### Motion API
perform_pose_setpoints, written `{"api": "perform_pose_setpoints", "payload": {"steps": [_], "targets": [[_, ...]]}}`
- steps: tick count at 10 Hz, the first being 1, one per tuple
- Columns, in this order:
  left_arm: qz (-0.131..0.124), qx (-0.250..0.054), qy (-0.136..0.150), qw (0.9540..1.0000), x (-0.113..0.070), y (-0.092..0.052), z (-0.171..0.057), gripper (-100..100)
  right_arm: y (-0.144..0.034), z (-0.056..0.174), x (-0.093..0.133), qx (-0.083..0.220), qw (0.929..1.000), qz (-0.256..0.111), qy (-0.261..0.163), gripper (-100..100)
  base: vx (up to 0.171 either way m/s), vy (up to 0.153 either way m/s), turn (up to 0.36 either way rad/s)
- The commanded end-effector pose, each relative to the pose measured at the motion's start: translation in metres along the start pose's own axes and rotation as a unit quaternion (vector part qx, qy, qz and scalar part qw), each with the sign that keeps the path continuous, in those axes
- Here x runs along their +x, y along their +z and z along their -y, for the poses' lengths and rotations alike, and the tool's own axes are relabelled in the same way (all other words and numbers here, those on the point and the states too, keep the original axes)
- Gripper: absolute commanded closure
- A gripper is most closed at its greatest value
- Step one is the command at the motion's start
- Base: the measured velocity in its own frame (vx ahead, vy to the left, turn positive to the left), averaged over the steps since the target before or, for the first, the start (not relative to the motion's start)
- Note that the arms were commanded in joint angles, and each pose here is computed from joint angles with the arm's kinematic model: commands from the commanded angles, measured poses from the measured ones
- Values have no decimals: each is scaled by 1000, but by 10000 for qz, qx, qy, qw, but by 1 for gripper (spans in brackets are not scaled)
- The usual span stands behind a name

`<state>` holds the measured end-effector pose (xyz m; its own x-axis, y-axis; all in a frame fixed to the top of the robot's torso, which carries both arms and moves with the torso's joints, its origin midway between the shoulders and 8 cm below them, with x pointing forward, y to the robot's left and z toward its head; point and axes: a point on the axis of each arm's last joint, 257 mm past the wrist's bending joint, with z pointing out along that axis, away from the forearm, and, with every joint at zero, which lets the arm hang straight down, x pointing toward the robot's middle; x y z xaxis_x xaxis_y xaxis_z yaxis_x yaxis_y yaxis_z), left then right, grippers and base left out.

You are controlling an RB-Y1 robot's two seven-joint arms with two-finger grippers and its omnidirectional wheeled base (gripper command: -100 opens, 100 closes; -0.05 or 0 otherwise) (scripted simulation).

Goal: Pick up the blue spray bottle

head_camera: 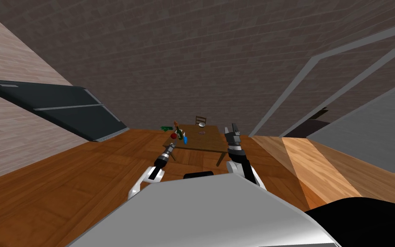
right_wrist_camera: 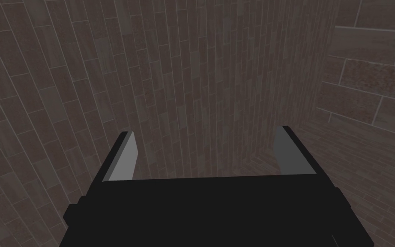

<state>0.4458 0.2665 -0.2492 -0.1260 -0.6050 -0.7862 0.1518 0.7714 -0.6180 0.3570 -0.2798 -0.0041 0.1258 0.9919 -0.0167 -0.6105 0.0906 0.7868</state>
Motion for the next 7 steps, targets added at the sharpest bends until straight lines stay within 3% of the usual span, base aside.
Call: {"api": "perform_pose_setpoints", "payload": {"steps": [1,4,7], "targets": [[-202,-167,297,9992,10,0,-18,-100,0,0,0,0,10000,0,0,0,19,-63,-57],[-556,-469,792,9942,30,-2,-50,-100,0,0,0,0,10000,0,0,0,41,-55,-74],[-902,-762,1288,9846,45,-7,-84,-100,0,0,0,0,10000,0,-1,0,85,-49,-95]]}}
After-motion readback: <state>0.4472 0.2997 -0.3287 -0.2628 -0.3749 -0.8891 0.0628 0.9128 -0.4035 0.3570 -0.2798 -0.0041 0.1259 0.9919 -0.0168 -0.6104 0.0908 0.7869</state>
